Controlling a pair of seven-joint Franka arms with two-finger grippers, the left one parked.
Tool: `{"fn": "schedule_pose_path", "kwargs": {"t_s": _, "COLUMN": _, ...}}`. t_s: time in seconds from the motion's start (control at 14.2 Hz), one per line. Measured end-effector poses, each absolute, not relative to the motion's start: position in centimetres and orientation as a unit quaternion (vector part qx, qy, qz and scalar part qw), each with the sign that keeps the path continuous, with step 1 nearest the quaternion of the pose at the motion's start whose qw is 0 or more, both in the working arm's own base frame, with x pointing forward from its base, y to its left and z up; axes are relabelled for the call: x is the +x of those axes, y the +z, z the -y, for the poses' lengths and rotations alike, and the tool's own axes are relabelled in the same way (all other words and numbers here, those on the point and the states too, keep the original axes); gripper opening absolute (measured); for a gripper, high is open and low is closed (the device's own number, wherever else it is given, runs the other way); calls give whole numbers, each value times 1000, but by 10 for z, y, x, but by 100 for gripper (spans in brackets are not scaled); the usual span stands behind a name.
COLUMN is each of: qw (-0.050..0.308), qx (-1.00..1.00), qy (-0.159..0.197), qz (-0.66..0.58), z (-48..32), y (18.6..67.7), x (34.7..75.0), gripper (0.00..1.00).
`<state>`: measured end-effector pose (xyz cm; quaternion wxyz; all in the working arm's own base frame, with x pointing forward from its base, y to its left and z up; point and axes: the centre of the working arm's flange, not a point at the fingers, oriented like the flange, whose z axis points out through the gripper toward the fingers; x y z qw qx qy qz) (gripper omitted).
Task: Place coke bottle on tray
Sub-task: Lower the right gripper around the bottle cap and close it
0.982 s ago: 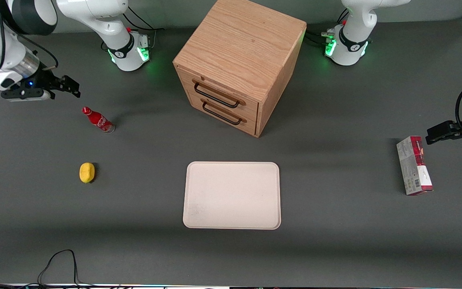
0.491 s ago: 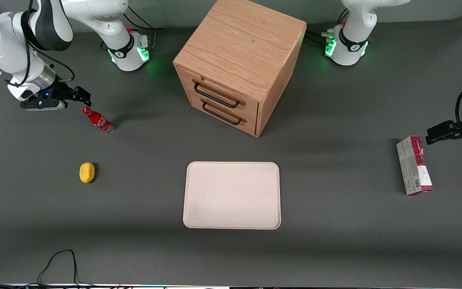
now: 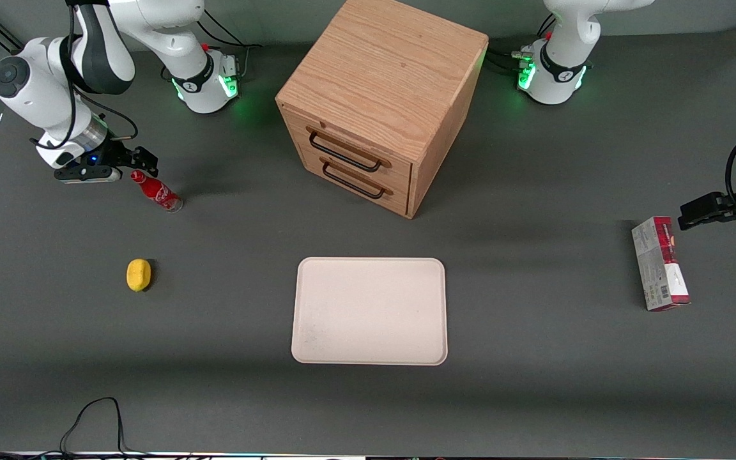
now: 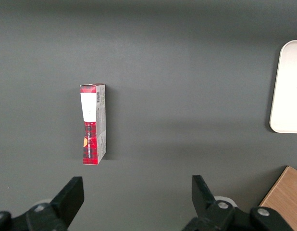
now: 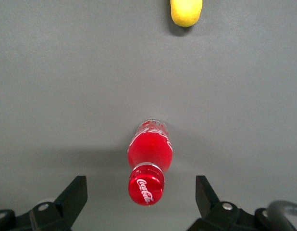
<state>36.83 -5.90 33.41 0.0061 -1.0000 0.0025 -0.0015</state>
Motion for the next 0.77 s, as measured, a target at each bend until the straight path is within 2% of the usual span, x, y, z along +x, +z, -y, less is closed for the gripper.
{"fn": "schedule_pose_path", "kwargs": {"t_s": 0.77, "qw": 12, "qx": -1000, "qy": -4, "qz": 1, "z": 67, "y": 319, "x": 372, "gripper": 100}}
